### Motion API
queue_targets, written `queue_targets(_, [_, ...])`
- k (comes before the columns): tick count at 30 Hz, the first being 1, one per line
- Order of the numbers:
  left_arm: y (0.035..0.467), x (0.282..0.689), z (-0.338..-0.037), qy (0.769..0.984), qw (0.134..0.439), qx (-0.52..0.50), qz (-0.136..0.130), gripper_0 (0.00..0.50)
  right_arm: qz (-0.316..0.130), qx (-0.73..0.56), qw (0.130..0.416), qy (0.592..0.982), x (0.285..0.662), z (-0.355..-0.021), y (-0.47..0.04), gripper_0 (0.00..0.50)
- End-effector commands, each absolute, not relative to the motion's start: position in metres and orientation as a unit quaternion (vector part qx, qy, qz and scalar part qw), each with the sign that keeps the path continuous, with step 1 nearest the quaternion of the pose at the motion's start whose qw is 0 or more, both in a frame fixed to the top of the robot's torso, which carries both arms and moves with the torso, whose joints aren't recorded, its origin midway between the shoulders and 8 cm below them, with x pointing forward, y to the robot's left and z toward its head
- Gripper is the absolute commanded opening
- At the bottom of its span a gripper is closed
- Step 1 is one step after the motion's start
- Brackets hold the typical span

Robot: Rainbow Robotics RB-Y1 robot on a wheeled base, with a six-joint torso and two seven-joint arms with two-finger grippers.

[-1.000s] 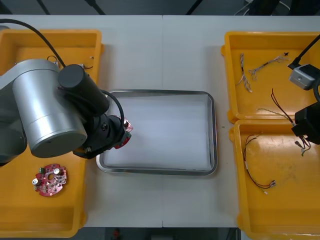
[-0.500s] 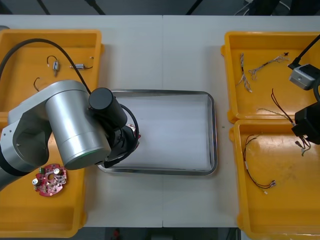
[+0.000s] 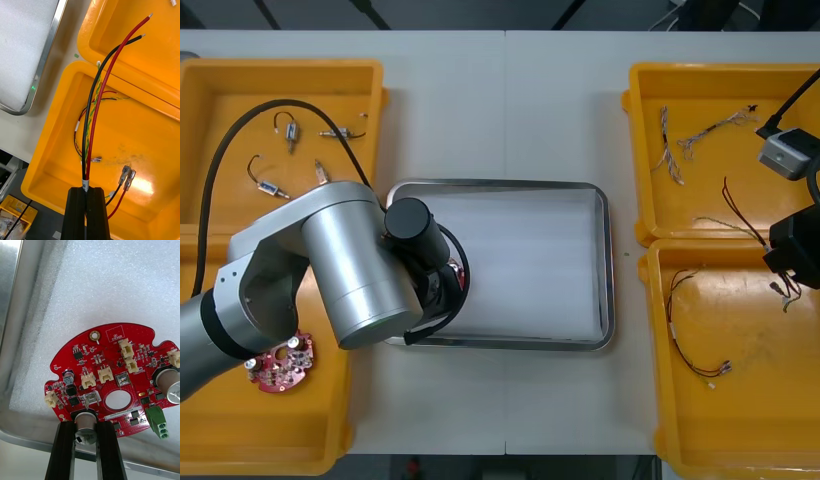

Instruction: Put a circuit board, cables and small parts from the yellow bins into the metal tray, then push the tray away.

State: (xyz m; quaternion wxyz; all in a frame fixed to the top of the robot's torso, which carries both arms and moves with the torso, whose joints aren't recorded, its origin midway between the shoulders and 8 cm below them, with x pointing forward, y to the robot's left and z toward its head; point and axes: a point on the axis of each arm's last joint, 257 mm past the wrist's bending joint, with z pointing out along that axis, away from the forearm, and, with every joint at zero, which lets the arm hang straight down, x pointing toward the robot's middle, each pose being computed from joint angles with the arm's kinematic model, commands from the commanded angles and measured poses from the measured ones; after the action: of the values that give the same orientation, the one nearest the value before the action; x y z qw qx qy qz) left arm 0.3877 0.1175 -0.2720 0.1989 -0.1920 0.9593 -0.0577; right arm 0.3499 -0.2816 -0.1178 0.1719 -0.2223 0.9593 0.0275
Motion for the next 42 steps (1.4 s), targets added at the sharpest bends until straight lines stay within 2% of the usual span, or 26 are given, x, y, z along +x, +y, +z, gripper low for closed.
queue_targets(1, [0.098,0.4,-0.265,0.951,0.211,-0.211,-0.081,0.0,0.0,-0.234,0.191,0.953,0.354,-0.102,-0.293,0.0])
queue_targets(4, [0.099,0.403,-0.267,0.95,0.22,-0.209,-0.077,0.0,0.0,-0.234,0.191,0.953,0.354,-0.102,-0.293,0.0])
queue_targets(11, [0.1,0.401,-0.271,0.951,0.214,-0.208,-0.079,0.007,0.0,-0.234,0.191,0.953,0.354,-0.102,-0.293,0.0])
queue_targets(13, [0.1,0.4,-0.271,0.951,0.213,-0.208,-0.079,0.109,0.0,-0.234,0.191,0.953,0.354,-0.102,-0.293,0.0])
queue_targets(14, [0.101,0.4,-0.272,0.951,0.213,-0.209,-0.078,0.179,0.0,-0.234,0.191,0.953,0.354,-0.102,-0.293,0.0])
queue_targets(15, [0.101,0.4,-0.272,0.951,0.213,-0.209,-0.078,0.217,0.0,-0.234,0.191,0.953,0.354,-0.102,-0.293,0.0])
queue_targets(17, [0.101,0.4,-0.272,0.951,0.212,-0.21,-0.078,0.266,0.0,-0.234,0.191,0.953,0.354,-0.102,-0.293,0.0])
queue_targets(20, [0.1,0.399,-0.272,0.952,0.21,-0.209,-0.079,0.299,0.0,-0.234,0.191,0.953,0.354,-0.102,-0.293,0.0])
queue_targets(22, [0.101,0.4,-0.271,0.952,0.212,-0.209,-0.077,0.349,0.0,-0.234,0.191,0.953,0.354,-0.102,-0.293,0.0])
queue_targets(26, [0.103,0.399,-0.263,0.953,0.216,-0.202,-0.07,0.387,0.0,-0.234,0.191,0.953,0.354,-0.102,-0.293,0.0])
queue_targets(28, [0.106,0.398,-0.25,0.953,0.223,-0.195,-0.063,0.421,0.0,-0.234,0.191,0.953,0.354,-0.102,-0.293,0.0])
queue_targets(33, [0.116,0.393,-0.215,0.952,0.232,-0.188,-0.062,0.461,0.0,-0.234,0.191,0.953,0.354,-0.102,-0.293,0.0])
queue_targets(42, [0.14,0.387,-0.156,0.949,0.268,-0.159,-0.059,0.5,0.0,-0.234,0.191,0.953,0.354,-0.102,-0.293,0.0])
